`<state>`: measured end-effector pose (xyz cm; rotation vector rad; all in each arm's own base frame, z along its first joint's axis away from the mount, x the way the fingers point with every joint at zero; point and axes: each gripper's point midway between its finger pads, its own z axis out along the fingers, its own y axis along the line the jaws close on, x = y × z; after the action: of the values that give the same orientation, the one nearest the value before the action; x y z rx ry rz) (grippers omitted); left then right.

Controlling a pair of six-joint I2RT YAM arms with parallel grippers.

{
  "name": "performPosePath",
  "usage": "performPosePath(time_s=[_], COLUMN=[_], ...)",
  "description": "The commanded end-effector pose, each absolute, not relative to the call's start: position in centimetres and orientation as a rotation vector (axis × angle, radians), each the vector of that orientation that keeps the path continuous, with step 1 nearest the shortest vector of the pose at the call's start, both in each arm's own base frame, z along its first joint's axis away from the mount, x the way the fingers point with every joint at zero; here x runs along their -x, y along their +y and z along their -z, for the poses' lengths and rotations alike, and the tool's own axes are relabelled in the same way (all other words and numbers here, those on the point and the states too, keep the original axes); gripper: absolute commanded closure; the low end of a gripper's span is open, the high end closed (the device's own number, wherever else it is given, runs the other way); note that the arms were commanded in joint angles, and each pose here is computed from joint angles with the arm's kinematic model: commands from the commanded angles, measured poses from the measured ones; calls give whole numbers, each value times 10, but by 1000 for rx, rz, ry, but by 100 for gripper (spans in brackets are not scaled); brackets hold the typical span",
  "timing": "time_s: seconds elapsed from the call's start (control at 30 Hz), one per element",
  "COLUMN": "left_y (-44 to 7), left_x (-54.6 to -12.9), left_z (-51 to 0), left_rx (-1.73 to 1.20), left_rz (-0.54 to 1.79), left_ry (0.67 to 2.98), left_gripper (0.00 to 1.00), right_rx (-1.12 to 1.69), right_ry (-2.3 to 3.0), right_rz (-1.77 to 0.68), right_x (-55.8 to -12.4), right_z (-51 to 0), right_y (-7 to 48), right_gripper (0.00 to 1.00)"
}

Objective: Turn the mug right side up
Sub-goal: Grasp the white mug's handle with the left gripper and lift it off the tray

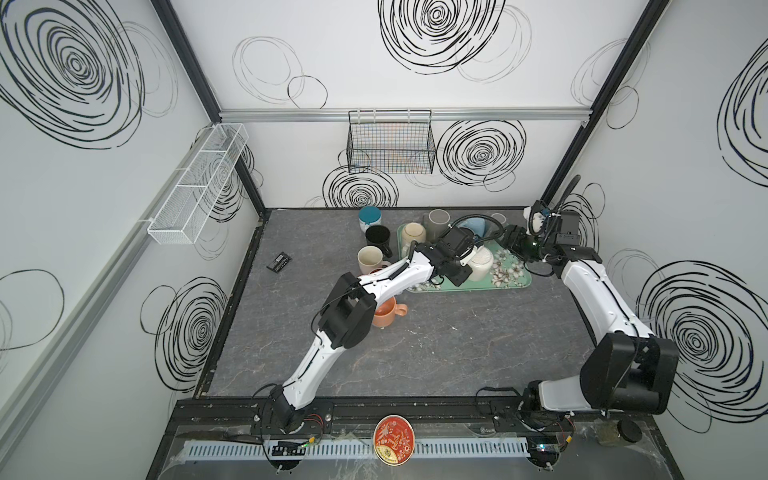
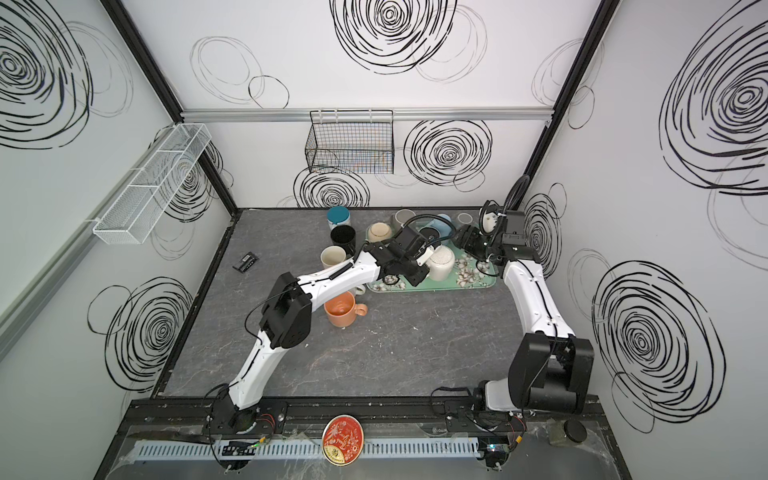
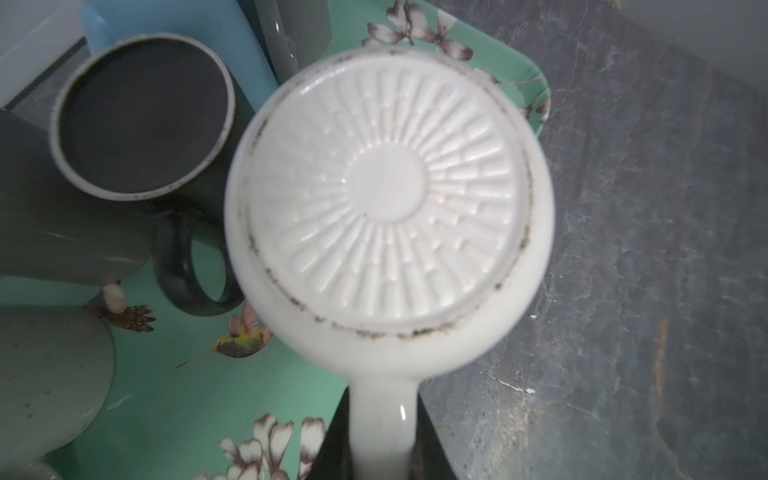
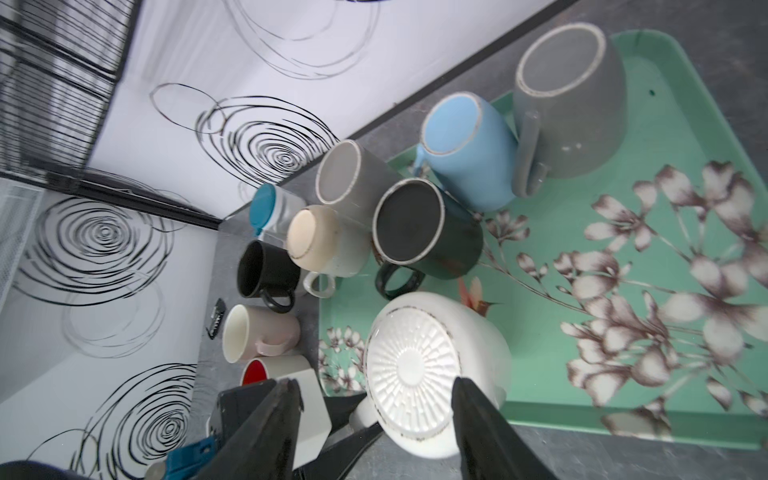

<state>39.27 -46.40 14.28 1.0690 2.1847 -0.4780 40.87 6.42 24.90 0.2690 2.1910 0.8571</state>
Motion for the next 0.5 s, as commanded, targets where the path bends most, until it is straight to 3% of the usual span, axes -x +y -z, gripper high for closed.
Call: performPosePath(time_s=[0.0, 0.47], left_y=[-465, -367], left_x=[-414, -413], left_z=[-265, -384], left_rx=[-847, -482], left_rz=[638, 765], left_ry=[1915, 1739], left_gripper=[100, 100], right_rx=[-185, -99], right_ry=[2036, 1716], right_rz=[-967, -1232], right_x=[-407, -399], right_z=[-294, -383], right_y=[78, 97], right_gripper=[38, 41])
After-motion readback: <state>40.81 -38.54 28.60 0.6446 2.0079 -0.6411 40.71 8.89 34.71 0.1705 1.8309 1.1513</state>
